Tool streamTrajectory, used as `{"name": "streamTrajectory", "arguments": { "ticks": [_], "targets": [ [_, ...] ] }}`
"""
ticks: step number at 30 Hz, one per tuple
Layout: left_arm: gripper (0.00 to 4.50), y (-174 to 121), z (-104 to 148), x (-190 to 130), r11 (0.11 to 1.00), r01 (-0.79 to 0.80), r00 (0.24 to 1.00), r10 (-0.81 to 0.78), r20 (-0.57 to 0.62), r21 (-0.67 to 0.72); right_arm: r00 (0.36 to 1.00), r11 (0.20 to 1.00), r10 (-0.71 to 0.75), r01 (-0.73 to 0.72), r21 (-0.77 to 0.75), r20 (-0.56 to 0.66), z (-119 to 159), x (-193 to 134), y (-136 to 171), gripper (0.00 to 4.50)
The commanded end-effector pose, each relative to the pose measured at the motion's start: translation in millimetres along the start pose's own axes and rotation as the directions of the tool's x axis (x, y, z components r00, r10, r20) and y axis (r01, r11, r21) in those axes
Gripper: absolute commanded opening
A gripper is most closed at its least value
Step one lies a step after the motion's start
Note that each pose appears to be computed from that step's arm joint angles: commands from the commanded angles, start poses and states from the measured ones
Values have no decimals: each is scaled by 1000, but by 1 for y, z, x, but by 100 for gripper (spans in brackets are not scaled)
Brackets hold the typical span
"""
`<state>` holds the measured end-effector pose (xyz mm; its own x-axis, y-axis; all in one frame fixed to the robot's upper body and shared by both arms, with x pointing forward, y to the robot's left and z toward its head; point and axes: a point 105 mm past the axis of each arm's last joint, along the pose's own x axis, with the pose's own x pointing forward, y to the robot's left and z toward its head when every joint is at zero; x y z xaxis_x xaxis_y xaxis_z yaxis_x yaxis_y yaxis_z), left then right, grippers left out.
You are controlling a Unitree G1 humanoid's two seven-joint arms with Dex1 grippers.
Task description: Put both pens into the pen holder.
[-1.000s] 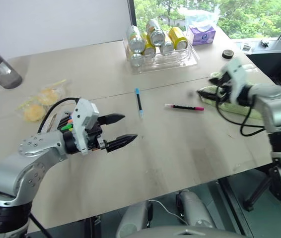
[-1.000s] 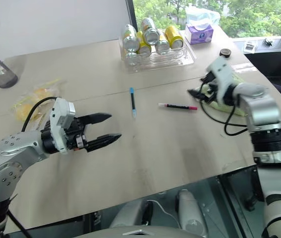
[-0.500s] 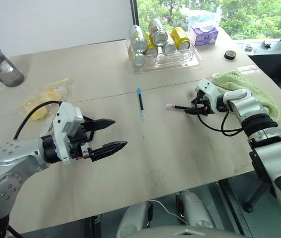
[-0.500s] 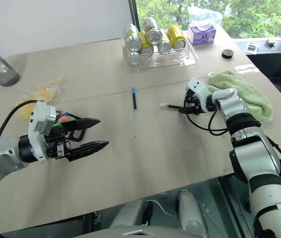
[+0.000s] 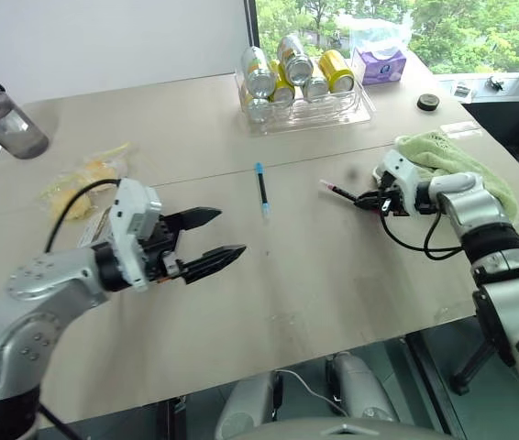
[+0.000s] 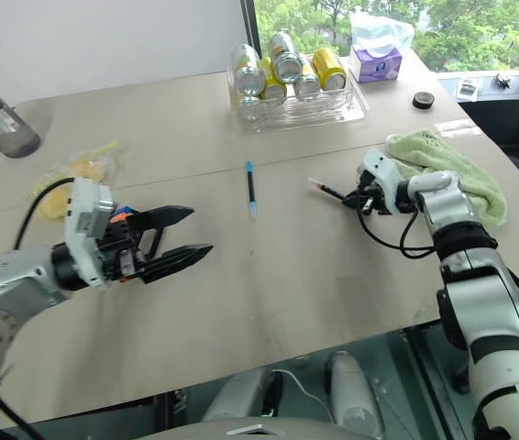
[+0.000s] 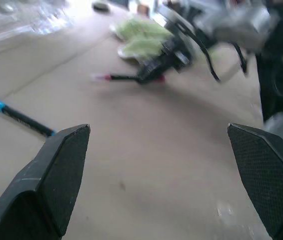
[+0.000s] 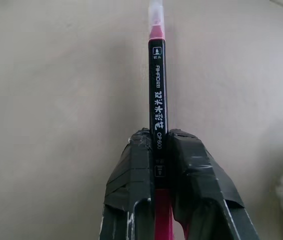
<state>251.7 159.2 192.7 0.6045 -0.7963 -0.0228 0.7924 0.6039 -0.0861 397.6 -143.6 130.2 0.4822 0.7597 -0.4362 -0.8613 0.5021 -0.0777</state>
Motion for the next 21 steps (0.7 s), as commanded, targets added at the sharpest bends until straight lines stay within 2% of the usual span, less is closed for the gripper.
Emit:
{"name": "streamTrajectory", "arguments": {
  "ticks": [1, 3, 5, 8, 12, 15, 20, 21],
  "targets": [
    [450, 8, 8, 19, 989, -82, 981, 102, 166, -121, 967, 993, 113, -106, -45, 229, 57, -11, 38, 7],
    [450, 7, 4, 30, 971, -81, 971, 127, 202, -224, 931, 984, 176, -170, -47, 321, 72, -16, 62, 7],
    [450, 4, -4, 44, 946, -76, 967, 147, 208, -314, 867, 969, 241, -239, -61, 436, 91, -22, 91, 7],
    [450, -4, 6, 56, 921, -1, 945, 128, 301, -389, 851, 956, 285, -288, -61, 441, 91, -19, 117, 7],
    [450, -11, 10, 60, 907, 67, 935, 88, 345, -415, 815, 935, 336, -349, -62, 473, 98, -18, 139, 7],
    [450, -22, 17, 61, 897, 148, 922, 26, 385, -416, 814, 927, 356, -369, -65, 459, 95, -13, 146, 7],
    [450, -30, 12, 65, 887, 186, 926, -15, 377, -422, 806, 915, 388, -395, -82, 447, 94, -10, 153, 7],
    [425, -35, 13, 68, 881, 211, 920, -32, 391, -424, 804, 912, 396, -402, -86, 443, 94, -9, 155, 2]
  ]
}}
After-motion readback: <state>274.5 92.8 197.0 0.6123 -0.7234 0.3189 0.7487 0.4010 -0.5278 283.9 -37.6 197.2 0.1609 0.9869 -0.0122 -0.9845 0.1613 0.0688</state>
